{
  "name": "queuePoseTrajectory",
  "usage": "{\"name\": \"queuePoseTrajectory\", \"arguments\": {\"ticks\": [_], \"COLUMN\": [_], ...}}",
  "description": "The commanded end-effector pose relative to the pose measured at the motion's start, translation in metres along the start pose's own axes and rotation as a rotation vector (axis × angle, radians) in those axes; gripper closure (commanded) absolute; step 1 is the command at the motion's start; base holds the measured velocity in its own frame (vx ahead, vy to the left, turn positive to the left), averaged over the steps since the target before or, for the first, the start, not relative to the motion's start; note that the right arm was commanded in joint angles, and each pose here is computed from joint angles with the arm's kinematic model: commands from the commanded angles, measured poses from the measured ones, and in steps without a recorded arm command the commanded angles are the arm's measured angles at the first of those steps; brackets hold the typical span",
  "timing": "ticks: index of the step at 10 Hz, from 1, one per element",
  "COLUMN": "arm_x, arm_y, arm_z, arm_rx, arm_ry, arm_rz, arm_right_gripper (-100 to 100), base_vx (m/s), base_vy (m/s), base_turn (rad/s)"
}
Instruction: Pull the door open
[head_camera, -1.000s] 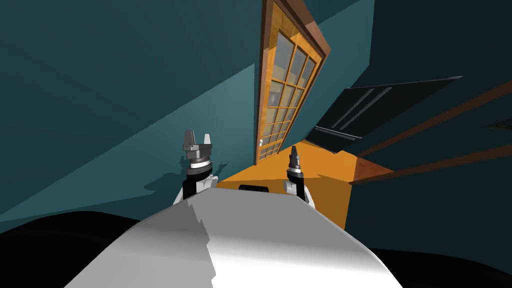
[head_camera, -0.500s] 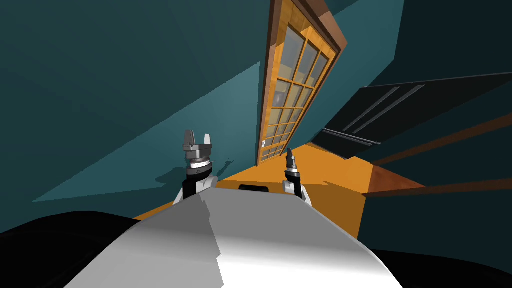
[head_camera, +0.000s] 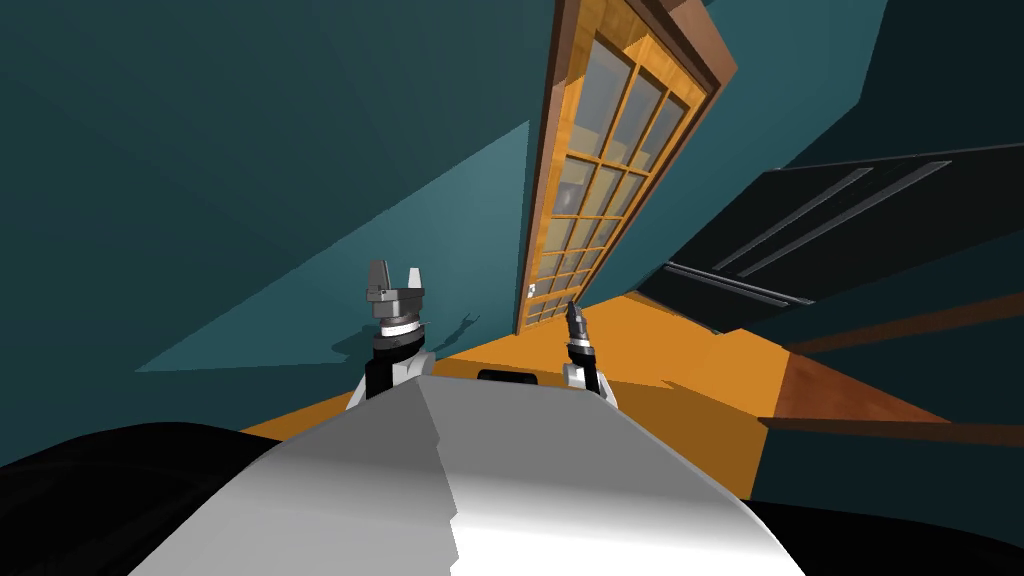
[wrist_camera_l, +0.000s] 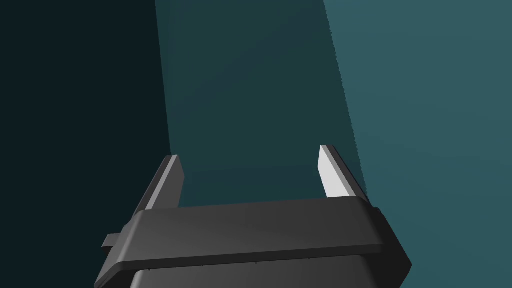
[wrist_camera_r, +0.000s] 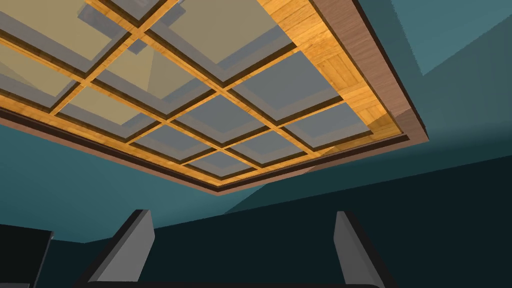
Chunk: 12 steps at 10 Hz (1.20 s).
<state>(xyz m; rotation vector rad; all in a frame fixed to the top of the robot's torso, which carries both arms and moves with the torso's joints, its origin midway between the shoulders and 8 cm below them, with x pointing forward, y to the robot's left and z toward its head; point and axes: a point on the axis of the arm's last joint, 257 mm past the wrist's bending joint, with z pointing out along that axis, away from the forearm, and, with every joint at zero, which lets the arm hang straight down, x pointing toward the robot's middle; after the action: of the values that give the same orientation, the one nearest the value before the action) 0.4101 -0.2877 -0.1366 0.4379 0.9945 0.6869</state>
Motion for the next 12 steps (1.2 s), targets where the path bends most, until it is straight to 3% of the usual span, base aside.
{"name": "queuePoseTrajectory", "arguments": {"ticks": [1,5,12], "arm_x": [0.009,0.028,0.065], "arm_y": [-0.012,-0.034,-0.082], "arm_z": [-0.0033,-0.0128,-0.0373], "arm_rx": [0.016,0.052,0.118], "arm_ry": [0.018,0.059,0.157], "arm_rz": [-0.047,-0.117,-0.295], "arm_right_gripper": [-100,-100,-100], "base_vx": [0.043,0.043,0.051], "base_vy": [-0.045,-0.041,-0.057], "base_turn": [0.097,0.129,0.147]}}
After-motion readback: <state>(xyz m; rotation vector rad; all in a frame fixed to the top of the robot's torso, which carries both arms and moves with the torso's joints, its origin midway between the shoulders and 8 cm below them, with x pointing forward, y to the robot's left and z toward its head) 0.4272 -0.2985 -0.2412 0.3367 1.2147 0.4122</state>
